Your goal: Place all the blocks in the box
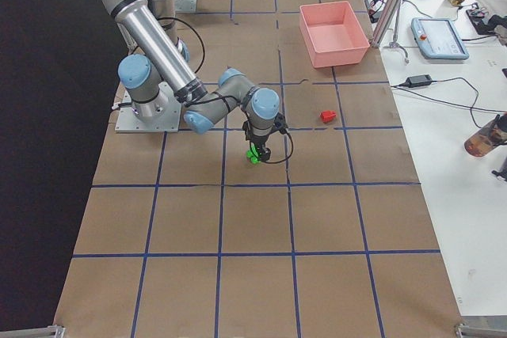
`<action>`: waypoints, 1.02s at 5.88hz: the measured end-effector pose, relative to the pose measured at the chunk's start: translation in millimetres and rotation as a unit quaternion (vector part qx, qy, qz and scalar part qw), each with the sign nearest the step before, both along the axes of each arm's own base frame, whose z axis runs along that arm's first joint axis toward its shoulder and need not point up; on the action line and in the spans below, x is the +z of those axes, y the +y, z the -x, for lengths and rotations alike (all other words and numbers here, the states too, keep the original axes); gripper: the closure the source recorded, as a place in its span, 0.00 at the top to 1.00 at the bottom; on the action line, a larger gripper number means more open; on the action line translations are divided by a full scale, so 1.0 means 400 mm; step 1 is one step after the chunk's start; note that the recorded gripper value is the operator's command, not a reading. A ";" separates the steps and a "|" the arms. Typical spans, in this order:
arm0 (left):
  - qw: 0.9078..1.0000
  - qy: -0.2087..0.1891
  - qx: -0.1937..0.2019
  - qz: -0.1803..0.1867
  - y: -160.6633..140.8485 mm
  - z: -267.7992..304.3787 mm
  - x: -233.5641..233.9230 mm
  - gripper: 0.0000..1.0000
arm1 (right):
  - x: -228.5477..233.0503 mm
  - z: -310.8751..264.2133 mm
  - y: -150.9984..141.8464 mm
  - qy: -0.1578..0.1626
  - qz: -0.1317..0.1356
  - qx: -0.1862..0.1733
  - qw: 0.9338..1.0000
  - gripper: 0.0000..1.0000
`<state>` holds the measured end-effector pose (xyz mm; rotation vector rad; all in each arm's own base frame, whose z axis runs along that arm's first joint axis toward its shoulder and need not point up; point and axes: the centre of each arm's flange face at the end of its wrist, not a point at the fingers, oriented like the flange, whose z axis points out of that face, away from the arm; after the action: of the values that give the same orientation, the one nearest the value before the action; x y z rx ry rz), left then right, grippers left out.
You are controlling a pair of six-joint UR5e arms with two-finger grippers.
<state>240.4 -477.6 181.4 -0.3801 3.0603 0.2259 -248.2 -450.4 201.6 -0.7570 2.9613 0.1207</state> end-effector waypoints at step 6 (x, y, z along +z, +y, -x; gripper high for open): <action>0.991 0.018 -0.095 0.098 -0.198 0.249 0.261 0.00 | -0.058 0.007 -0.009 -0.010 -0.007 -0.010 1.000 0.38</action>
<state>140.8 -556.9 286.0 -0.0920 3.1352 -0.0782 -250.9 -454.1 178.5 -0.7211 2.9446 0.1312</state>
